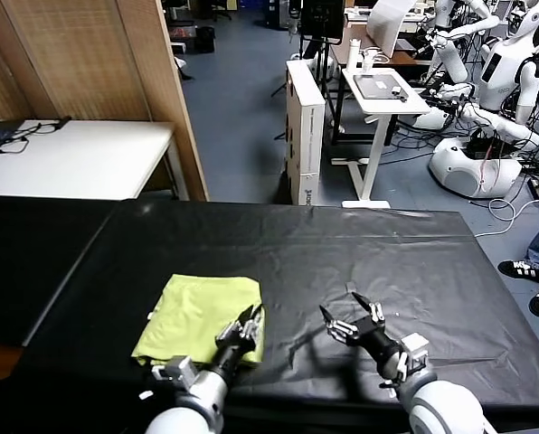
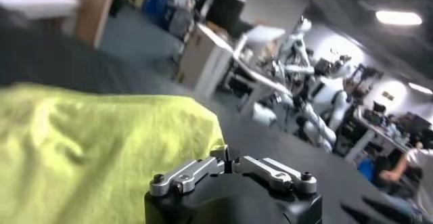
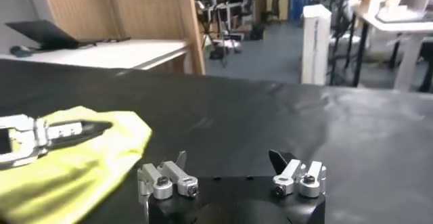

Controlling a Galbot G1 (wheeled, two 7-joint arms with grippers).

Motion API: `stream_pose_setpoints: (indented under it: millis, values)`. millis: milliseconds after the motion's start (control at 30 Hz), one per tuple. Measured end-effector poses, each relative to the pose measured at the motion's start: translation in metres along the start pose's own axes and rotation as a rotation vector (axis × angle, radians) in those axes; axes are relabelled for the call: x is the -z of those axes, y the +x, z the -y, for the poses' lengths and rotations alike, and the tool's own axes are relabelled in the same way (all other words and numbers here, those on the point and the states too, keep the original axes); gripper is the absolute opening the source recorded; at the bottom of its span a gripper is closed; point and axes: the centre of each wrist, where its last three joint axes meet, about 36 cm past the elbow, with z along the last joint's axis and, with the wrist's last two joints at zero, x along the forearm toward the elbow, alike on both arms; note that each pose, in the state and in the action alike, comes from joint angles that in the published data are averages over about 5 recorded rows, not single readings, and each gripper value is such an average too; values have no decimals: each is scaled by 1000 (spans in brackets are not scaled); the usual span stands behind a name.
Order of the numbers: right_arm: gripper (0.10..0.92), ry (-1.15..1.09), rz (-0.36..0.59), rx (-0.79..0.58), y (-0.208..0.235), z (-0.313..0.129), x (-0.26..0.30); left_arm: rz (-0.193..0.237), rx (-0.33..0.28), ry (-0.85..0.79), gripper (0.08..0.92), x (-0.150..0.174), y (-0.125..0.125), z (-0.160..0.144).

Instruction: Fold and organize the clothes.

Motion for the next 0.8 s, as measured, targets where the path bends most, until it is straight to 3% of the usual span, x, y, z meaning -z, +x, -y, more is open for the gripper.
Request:
stream_pose_setpoints:
  millis: [133,267,667,800]
  values:
    - [907,-77,-42,21,-9,-14,0,90,3,-92,881,20,6,-7]
    - [907,-125,-90,70,-25,-32,-3,141,25,-168,905,39,15,-22]
    - [889,-221,-143,211,-75,-73,-20,152,97,-237,907,48,35,-41]
    - [726,-245,-145,213,-85,-75,-25,150,112,-237,907,46,38,-44]
